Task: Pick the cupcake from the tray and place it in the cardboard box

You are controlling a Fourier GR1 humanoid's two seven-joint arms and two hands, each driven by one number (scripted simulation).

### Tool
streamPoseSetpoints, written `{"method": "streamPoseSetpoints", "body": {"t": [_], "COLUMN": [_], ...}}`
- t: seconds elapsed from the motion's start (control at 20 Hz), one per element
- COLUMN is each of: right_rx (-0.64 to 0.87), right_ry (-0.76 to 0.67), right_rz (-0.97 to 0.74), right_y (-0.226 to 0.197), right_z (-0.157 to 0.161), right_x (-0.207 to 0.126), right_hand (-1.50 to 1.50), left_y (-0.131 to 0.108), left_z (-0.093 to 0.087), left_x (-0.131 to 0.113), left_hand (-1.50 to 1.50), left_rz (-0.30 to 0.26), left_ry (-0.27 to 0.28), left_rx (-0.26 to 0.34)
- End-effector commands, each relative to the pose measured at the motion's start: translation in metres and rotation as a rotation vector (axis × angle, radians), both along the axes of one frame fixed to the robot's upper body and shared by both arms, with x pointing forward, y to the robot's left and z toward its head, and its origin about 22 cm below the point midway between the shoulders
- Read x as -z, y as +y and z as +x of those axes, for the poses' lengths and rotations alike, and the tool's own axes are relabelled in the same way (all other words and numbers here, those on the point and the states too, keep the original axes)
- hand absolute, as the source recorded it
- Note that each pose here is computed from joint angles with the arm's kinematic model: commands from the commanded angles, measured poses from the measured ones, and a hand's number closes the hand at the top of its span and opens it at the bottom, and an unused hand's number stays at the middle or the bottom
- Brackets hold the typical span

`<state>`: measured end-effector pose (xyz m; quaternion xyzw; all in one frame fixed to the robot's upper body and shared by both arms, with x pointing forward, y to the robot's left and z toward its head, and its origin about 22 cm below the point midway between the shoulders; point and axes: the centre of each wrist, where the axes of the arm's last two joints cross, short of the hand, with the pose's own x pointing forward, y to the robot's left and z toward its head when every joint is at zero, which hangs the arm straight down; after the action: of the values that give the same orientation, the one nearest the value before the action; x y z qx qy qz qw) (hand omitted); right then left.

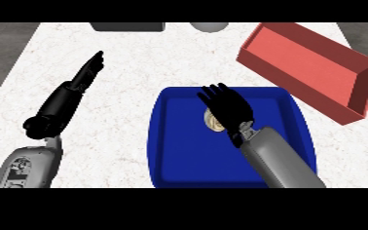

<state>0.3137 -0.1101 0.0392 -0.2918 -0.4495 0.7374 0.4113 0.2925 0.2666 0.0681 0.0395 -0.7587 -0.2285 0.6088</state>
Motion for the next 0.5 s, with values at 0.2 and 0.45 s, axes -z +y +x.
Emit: {"method": "streamPoseSetpoints", "body": {"t": [0.2,0.45], "right_rx": [-0.048,-0.174], "right_ry": [0.039,-0.06], "right_rz": [-0.019,0.051], "right_y": [0.006,0.002], "right_z": [0.002,0.016], "right_x": [0.018,0.028], "right_hand": [1.5,1.5], "left_y": [0.012,0.003], "left_z": [0.009,-0.009], "left_x": [0.004,0.005], "left_hand": [0.0,0.0], "left_rz": [0.005,0.008], "left_ry": [0.011,0.006], "left_rx": [0.003,0.012]}}
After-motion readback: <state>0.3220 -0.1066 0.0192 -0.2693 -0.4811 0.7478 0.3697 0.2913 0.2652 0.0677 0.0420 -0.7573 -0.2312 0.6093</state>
